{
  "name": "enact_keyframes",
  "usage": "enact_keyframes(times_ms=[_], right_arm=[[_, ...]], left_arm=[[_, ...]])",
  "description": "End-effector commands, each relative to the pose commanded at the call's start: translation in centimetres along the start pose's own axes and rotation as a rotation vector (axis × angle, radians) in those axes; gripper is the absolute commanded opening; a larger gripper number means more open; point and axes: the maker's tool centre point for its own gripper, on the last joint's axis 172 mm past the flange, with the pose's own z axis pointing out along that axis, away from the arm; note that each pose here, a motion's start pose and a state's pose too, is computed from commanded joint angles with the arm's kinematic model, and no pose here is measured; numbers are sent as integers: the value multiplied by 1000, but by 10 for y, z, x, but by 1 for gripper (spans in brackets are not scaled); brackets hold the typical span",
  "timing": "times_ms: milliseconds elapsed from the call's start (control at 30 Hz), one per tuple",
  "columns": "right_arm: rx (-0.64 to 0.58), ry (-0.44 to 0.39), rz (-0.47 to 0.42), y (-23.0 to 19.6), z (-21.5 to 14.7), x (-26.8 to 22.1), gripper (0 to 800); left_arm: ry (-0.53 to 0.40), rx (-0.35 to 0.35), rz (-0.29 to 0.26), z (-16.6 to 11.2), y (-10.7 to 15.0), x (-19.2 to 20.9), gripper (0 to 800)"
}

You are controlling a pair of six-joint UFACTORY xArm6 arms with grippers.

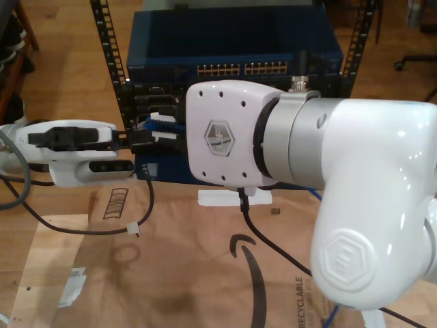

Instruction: Grab the cable and plug it in

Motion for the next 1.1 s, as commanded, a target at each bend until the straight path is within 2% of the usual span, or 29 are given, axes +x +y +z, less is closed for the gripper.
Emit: enact_keyframes(times_ms=[67, 200, 333, 467, 600, 867, 933, 1033, 1100], right_arm=[[0, 3, 0, 0, 1, 1, 8], [7, 75, 27, -6, 5, 40, 7], [35, 160, 69, -18, -2, 89, 7], [36, 258, 115, -8, -10, 145, 9], [146, 385, 99, -4, -29, 198, 8], [304, 531, 43, 7, -57, 243, 16], [339, 562, 24, 8, -63, 250, 14], [330, 596, -2, 18, -61, 261, 12], [333, 619, -19, 23, -60, 267, 11]], left_arm=[[21, -30, 21, -1, 0, -5, 798], [39, -193, 47, -35, 9, -12, 798], [213, -350, -20, -63, 9, 15, 798], [362, -460, -81, -86, -9, 45, 798], [466, -521, -121, -110, -27, 80, 798], [630, -635, -196, -147, -75, 133, 798], [695, -666, -188, -162, -89, 149, 798], [784, -762, -115, -203, -96, 179, 798], [805, -794, -80, -215, -105, 197, 798]])
